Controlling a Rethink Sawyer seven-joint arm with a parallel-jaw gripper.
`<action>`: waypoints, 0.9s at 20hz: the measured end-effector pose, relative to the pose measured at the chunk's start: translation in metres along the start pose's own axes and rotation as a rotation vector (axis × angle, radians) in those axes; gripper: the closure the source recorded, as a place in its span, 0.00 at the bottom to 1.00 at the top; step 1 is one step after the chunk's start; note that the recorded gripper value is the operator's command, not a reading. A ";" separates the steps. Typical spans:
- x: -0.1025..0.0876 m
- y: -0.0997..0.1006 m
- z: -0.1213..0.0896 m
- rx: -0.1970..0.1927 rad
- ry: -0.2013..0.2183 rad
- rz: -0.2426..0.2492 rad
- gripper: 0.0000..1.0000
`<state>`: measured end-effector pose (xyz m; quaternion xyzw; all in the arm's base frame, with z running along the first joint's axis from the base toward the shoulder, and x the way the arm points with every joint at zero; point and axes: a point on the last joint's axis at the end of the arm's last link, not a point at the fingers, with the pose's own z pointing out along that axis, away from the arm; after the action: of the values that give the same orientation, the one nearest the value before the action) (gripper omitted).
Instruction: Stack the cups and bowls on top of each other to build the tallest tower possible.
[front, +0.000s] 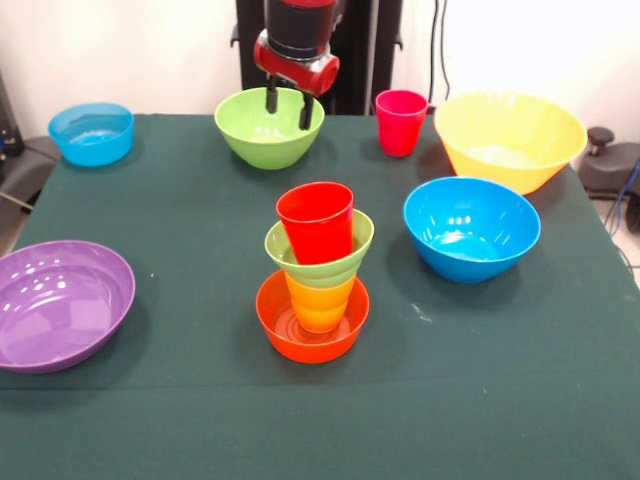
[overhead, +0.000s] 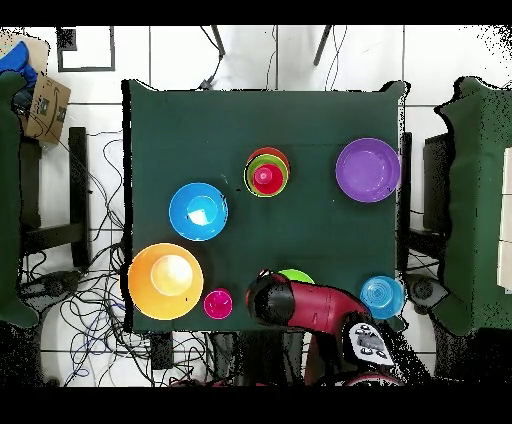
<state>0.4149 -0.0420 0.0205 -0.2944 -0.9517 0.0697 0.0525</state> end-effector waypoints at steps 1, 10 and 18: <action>-0.001 0.003 0.000 -0.003 -0.002 0.004 0.00; 0.001 0.011 -0.002 -0.005 -0.005 -0.005 0.00; 0.002 0.013 -0.002 -0.004 -0.005 -0.010 0.00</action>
<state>0.4204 -0.0300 0.0202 -0.2896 -0.9534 0.0681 0.0499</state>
